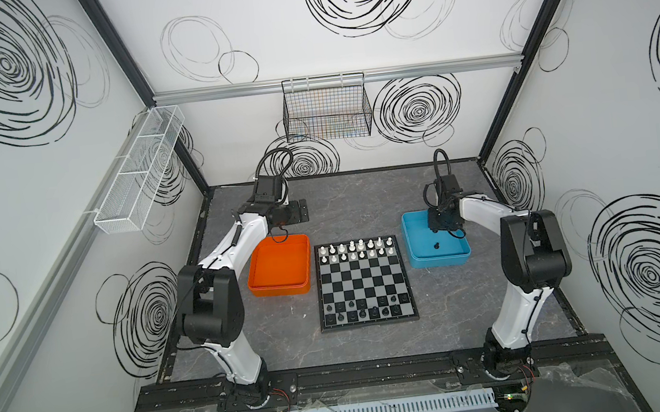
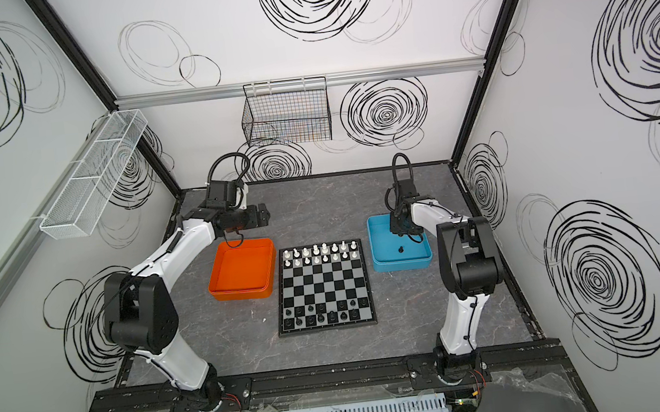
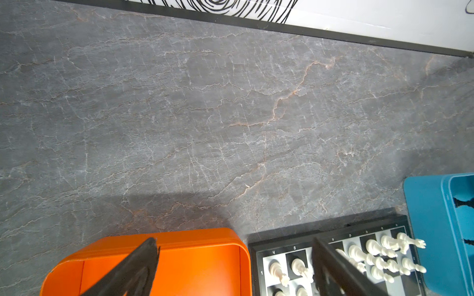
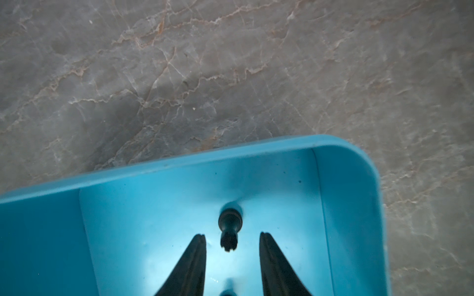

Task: Set up the chess pieces on the board
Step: 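Lower the open right gripper onto a black piece in the blue tray, then close the right gripper on the black piece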

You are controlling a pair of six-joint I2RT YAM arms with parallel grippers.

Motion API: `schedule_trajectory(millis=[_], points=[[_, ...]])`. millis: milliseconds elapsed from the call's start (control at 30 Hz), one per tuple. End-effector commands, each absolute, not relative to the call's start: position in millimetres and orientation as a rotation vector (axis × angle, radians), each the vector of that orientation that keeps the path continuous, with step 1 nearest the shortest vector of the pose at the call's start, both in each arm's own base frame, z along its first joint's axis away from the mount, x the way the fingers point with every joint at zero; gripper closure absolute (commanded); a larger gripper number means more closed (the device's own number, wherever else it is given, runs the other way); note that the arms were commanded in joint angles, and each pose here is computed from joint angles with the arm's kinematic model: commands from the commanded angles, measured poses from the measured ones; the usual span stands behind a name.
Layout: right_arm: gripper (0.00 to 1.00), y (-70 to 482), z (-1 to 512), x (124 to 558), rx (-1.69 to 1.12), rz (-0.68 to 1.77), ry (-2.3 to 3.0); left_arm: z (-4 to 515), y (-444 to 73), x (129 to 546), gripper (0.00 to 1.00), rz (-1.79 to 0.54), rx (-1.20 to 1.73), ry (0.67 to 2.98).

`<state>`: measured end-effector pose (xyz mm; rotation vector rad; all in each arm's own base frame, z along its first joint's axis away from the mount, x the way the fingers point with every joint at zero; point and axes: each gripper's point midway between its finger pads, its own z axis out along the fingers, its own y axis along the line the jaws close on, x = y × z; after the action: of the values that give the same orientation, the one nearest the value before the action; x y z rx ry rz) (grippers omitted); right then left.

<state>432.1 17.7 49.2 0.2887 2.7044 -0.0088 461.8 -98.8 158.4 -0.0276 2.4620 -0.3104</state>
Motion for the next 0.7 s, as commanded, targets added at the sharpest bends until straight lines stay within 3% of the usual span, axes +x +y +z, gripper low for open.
schedule_trajectory(millis=[0, 667], points=[[0.64, 15, 52, 444, 0.285, -0.023, 2.681, 162, -96, 468, 0.04, -0.326, -0.040, 2.433], [0.72, 14, 33, 440, 0.303, -0.022, 2.746, 156, -98, 469, 0.04, -0.340, -0.036, 2.447]])
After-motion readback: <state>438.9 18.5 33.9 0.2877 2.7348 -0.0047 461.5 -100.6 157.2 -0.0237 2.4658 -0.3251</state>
